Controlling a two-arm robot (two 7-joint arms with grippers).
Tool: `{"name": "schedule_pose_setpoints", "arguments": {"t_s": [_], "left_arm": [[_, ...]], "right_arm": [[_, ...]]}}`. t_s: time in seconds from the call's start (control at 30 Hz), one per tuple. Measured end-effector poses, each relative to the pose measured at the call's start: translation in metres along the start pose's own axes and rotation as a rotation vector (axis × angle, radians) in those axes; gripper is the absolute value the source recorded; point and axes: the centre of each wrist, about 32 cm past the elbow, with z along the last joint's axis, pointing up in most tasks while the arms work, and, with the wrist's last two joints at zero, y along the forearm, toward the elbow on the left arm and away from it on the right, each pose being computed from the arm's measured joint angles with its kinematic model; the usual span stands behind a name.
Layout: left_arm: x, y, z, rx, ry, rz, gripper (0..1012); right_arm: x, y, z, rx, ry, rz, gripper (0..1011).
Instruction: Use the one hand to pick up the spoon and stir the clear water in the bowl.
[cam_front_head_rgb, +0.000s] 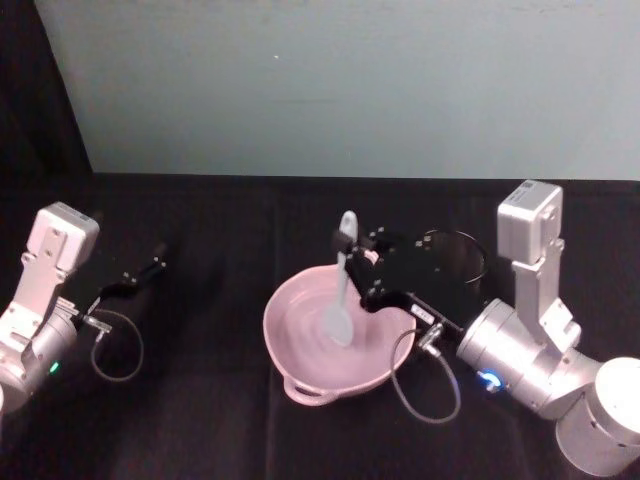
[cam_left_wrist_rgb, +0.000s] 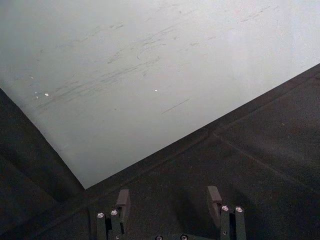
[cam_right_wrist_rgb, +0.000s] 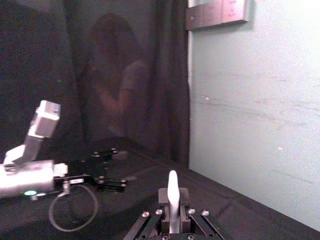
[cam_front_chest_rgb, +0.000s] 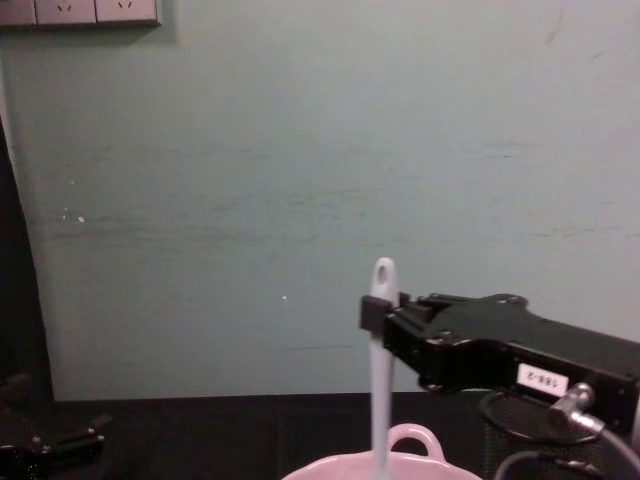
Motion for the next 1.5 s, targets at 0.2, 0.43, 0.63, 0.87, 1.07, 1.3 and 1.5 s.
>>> {"name": "schedule_pose_setpoints", "arguments": {"t_s": [0.2,0.43,0.63,0.87,1.07,1.3,1.5], "left_arm": [[0.0,0.0,0.0,0.0,0.0,0.0,1005],[0.0,0.0,0.0,0.0,0.0,0.0,1005],[0.0,0.0,0.0,0.0,0.0,0.0,1005],[0.0,0.0,0.0,0.0,0.0,0.0,1005],[0.0,0.0,0.0,0.0,0.0,0.0,1005],[0.0,0.0,0.0,0.0,0.0,0.0,1005],[0.0,0.0,0.0,0.0,0.0,0.0,1005]], "right_arm": [[-0.009,0.008,0.0,0.006,0.004,0.036,118],[-0.009,0.022,-0.007,0.013,0.022,0.035,118],[0.0,0.031,-0.016,0.014,0.026,-0.006,118],[0.016,0.027,-0.018,0.011,0.007,-0.063,118],[0.026,0.015,-0.013,0.01,-0.019,-0.105,118],[0.024,0.0,-0.009,-0.004,-0.049,-0.098,118],[0.014,-0.004,-0.005,-0.009,-0.066,-0.061,118]]}}
